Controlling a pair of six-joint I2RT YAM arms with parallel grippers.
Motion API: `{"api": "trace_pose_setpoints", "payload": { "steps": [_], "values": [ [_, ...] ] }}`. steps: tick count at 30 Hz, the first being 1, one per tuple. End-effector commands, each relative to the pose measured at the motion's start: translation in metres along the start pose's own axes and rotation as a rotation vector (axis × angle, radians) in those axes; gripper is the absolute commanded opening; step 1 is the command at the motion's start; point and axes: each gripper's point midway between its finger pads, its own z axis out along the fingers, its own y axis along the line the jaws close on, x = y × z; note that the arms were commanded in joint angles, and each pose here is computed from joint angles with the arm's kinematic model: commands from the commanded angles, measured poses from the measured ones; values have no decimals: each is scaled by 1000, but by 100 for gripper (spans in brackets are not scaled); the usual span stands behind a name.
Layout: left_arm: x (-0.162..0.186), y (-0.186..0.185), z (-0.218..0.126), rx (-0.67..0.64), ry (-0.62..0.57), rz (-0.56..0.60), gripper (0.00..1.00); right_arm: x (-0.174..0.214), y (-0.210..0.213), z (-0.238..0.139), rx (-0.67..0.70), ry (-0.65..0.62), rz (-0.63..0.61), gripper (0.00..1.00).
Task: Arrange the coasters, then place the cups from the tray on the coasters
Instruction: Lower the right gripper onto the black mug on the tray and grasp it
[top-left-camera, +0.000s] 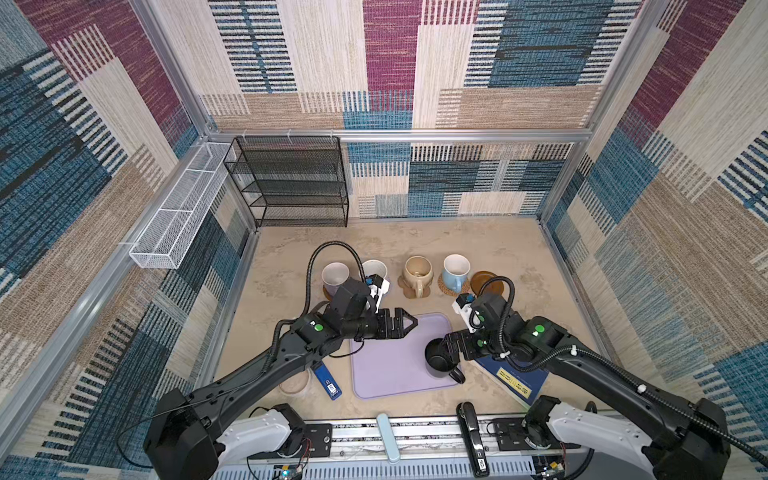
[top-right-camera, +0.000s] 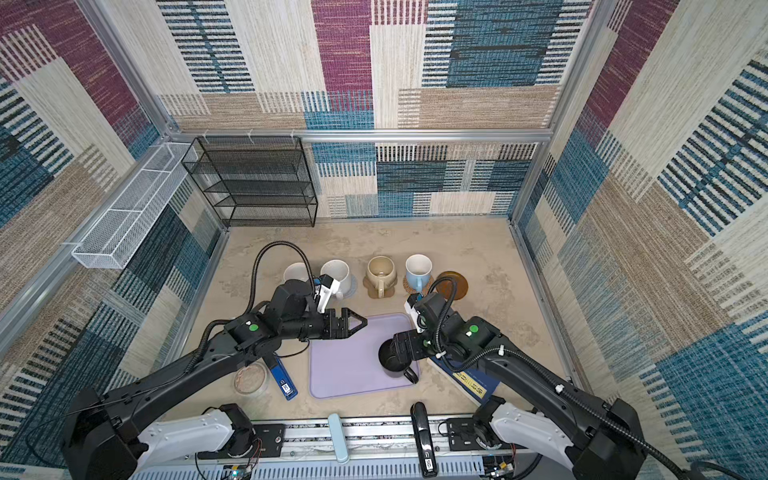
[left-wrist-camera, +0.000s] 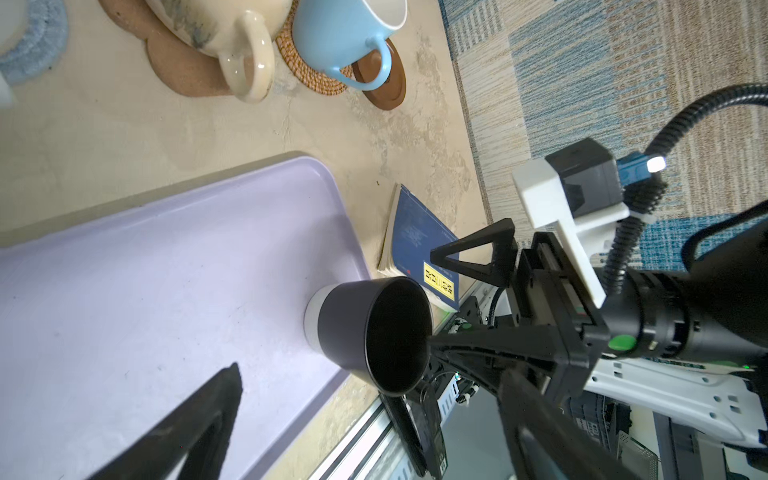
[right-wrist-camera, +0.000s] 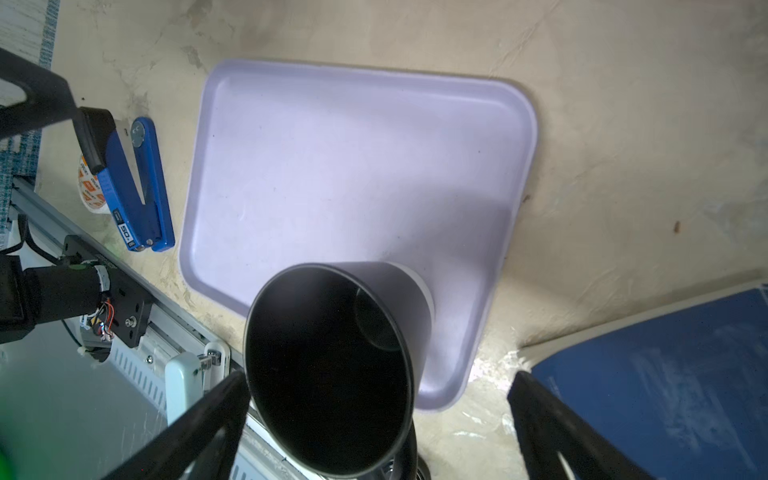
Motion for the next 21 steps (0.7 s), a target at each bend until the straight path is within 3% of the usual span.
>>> {"api": "trace_pose_setpoints", "payload": {
  "steps": [1,12,21],
  "values": [
    [0,-7,0,48,-11,-14,99,13,13,0,-60,39,2,100],
    [13,3,5,48,-1,-45,99,47,23,14,-43,121,-16,95],
    [14,9,7,37,-9,-71,99,47,28,29,88,51,-71,77]
  ]
}}
